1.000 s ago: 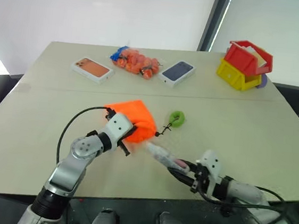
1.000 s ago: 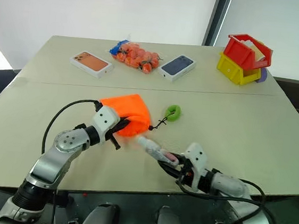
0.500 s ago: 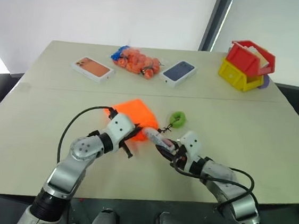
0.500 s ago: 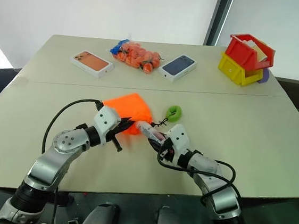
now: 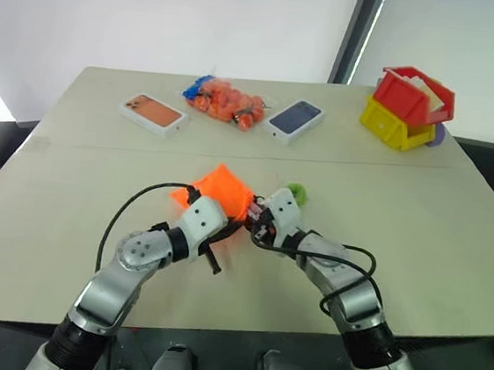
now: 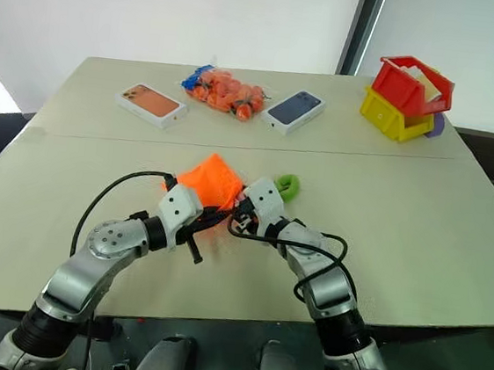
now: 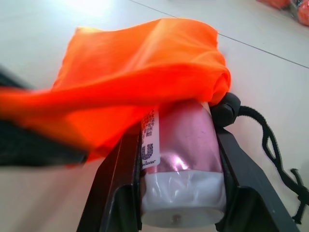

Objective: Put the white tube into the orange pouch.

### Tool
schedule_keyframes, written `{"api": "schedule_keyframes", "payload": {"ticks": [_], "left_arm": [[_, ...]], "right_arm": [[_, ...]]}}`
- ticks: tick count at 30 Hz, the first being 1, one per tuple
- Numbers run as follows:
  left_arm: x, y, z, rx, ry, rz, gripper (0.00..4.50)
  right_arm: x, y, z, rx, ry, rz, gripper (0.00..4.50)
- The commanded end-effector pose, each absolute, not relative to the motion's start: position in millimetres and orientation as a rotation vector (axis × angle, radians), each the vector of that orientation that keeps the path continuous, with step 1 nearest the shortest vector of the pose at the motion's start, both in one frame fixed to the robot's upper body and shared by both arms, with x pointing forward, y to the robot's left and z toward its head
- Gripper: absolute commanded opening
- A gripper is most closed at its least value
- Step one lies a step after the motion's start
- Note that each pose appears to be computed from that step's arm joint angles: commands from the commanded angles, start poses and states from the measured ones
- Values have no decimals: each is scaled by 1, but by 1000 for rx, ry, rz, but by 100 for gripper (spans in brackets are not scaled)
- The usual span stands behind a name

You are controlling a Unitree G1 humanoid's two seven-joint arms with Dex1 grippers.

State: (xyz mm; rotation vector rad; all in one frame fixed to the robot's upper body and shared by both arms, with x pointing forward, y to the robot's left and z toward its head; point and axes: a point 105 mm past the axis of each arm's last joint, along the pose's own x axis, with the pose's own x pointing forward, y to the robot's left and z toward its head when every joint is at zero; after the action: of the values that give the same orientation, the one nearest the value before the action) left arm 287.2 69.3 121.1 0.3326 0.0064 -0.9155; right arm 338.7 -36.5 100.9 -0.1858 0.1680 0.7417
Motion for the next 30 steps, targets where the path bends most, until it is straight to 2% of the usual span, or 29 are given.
{"api": "schedule_keyframes", "payload": {"ticks": [1,3,10,16,23,26,30], "left_arm": [[280,63,133,331,-44,-953,0],[280,64,132,334,-42,-949,0],[283,78,127,355,-19,-913,0],[288,94,124,366,2,-887,0],[298,118,124,305,26,-839,0],[297,122,125,218,38,-842,0],[290,122,121,78,93,-903,0]], "right_arm": [[345,-32,113,-196,131,717,113],[342,-30,113,-198,134,748,113],[324,-45,121,-177,130,783,447],[294,-58,126,-205,128,898,447],[274,-77,121,-234,164,939,447],[268,-82,111,-203,213,948,365],[260,-79,99,-204,253,973,161]]}}
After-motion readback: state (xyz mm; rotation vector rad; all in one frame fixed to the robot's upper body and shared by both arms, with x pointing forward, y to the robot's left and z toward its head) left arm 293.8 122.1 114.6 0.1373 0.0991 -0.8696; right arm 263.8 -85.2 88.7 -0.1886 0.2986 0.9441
